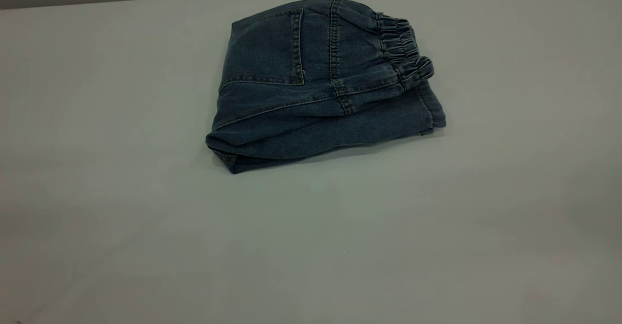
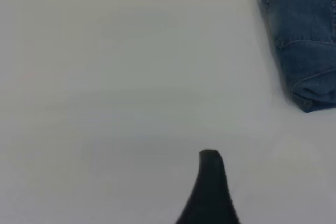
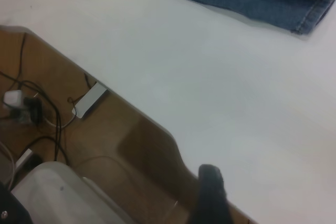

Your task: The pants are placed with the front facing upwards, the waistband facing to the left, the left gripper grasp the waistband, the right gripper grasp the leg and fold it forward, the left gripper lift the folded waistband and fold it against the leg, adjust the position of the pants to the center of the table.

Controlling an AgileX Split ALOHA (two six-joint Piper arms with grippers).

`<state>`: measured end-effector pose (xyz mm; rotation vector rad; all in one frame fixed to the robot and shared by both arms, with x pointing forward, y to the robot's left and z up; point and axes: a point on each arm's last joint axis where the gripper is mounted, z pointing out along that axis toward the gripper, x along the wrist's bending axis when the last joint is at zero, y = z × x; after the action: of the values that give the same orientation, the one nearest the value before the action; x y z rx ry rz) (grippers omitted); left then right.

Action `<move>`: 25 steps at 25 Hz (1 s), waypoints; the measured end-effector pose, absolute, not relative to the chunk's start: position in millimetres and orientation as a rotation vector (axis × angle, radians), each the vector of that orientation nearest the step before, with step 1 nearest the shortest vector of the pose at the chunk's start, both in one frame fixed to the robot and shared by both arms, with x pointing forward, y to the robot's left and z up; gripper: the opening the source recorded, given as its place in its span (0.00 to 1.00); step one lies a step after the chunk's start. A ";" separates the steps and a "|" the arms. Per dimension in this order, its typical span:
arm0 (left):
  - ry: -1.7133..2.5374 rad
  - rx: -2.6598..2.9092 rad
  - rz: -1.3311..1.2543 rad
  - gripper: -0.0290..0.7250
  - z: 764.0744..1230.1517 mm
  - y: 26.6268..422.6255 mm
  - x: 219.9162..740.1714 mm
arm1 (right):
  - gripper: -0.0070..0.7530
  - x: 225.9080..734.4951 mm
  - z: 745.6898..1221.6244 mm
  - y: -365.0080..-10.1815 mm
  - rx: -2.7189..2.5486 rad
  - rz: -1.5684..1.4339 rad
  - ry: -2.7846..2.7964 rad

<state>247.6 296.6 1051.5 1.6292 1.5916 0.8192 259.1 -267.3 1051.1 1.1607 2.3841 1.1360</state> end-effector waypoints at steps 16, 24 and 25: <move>1.528 1.566 0.885 0.73 1051.5 296.8 232.6 | 0.62 234.4 1055.6 -281.9 1.470 1.145 1.734; 1.499 1.586 0.864 0.73 1051.5 297.0 232.6 | 0.62 230.5 1055.6 -282.0 1.451 1.161 1.716; 1.499 1.586 0.864 0.73 1051.5 297.0 232.6 | 0.62 230.7 1055.6 -282.0 1.452 1.161 1.717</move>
<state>232.6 297.0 1051.5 1.5859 1.4989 0.8639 230.7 -282.0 1055.6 1.4519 1.7165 1.1609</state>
